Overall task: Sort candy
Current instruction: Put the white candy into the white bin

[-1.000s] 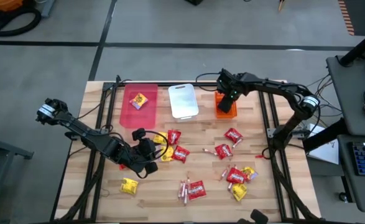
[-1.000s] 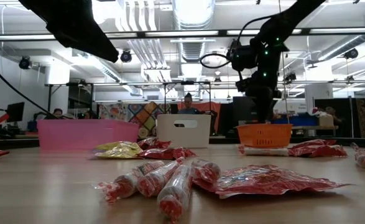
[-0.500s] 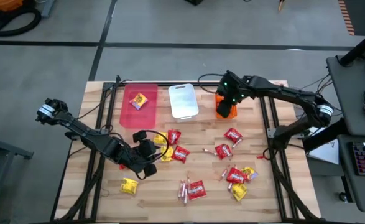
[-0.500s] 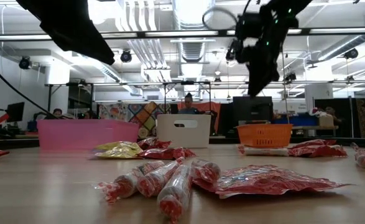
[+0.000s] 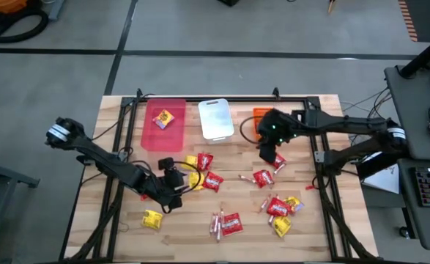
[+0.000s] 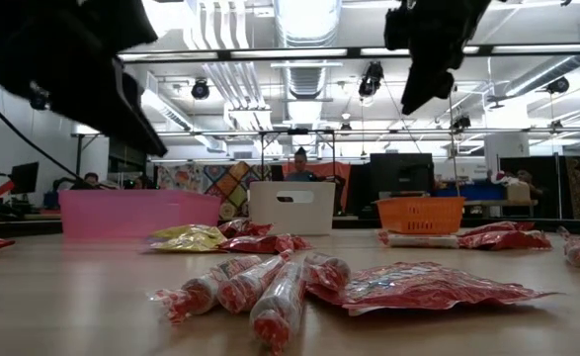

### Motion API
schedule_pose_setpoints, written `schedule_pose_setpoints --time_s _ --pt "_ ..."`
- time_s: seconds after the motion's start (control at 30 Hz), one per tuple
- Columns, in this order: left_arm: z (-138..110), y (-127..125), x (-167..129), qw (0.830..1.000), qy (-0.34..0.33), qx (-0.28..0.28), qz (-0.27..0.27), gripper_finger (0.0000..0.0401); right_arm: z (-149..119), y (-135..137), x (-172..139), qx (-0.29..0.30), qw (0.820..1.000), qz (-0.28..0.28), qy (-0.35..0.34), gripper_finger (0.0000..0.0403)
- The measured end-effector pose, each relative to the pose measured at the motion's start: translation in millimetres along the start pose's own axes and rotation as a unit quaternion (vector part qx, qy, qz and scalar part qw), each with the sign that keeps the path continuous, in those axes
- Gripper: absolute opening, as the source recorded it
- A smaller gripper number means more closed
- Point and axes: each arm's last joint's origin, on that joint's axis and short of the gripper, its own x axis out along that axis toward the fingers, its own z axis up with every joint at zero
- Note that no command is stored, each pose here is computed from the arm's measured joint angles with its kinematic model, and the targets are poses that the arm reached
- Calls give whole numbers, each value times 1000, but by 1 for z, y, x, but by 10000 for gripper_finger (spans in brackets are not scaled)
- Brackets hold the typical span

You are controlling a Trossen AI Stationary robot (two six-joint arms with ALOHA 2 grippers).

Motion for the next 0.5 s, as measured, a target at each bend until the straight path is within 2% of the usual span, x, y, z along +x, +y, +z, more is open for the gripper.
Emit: schedule_pose_setpoints --time_s 0.23,0.5 --pt "-16 -10 24 1000 -3 5 -1 216 -24 16 16 -14 1000 24 -9 132" --pt "-10 -20 33 1000 1 10 2 216 -47 36 62 -48 997 59 -15 132"
